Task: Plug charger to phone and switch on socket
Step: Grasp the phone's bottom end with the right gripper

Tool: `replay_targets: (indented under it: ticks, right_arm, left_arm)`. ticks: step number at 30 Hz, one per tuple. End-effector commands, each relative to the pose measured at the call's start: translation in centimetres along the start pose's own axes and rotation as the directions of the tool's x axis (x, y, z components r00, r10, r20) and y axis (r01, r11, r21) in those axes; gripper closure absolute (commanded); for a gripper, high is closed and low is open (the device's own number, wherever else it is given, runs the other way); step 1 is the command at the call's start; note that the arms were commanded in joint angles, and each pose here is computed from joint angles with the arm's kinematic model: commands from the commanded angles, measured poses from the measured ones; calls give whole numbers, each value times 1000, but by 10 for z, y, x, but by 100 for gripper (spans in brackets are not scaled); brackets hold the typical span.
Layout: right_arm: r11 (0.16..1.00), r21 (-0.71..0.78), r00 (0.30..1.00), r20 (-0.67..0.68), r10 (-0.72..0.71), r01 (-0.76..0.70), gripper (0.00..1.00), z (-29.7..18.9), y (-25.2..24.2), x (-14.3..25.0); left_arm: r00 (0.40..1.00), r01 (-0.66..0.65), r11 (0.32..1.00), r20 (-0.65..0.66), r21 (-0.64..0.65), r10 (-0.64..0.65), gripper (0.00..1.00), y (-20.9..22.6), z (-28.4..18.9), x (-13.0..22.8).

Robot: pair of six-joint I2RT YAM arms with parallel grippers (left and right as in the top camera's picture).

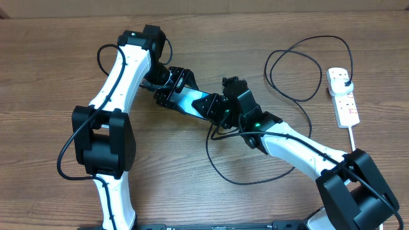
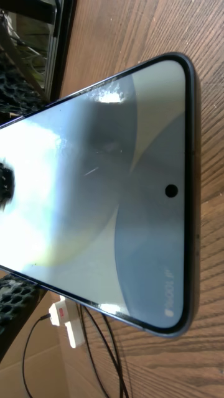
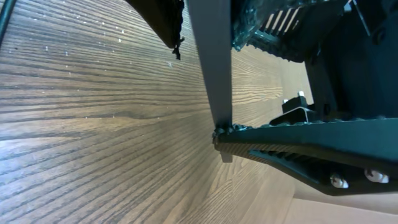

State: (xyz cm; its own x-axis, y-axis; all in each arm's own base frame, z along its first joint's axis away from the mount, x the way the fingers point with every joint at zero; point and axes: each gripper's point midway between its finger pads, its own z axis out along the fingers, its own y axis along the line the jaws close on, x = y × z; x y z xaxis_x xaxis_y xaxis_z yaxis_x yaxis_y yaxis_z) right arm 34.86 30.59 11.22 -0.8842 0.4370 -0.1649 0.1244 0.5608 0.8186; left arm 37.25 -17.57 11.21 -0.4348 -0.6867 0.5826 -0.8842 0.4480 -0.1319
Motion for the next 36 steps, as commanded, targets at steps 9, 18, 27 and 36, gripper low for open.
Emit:
replay_targets:
  ticks: [9,18,27,36]
  right_arm:
    - [999,-43,999,35,-23,24,87,3,15,-10]
    - [996,-82,998,53,-32,36,93,2,25,-14]
    - [991,-126,997,67,-43,51,96,1,36,-17]
    - [987,-154,998,59,-28,37,96,-9,36,-31]
  left_arm:
    - [999,-20,999,-35,32,21,41,-9,-5,13]
    - [999,-20,999,-35,33,21,30,-9,-5,13]
    - [999,-24,999,-32,38,26,14,-10,-5,12]
    - [979,-205,976,-2,73,206,9,-19,-6,8]
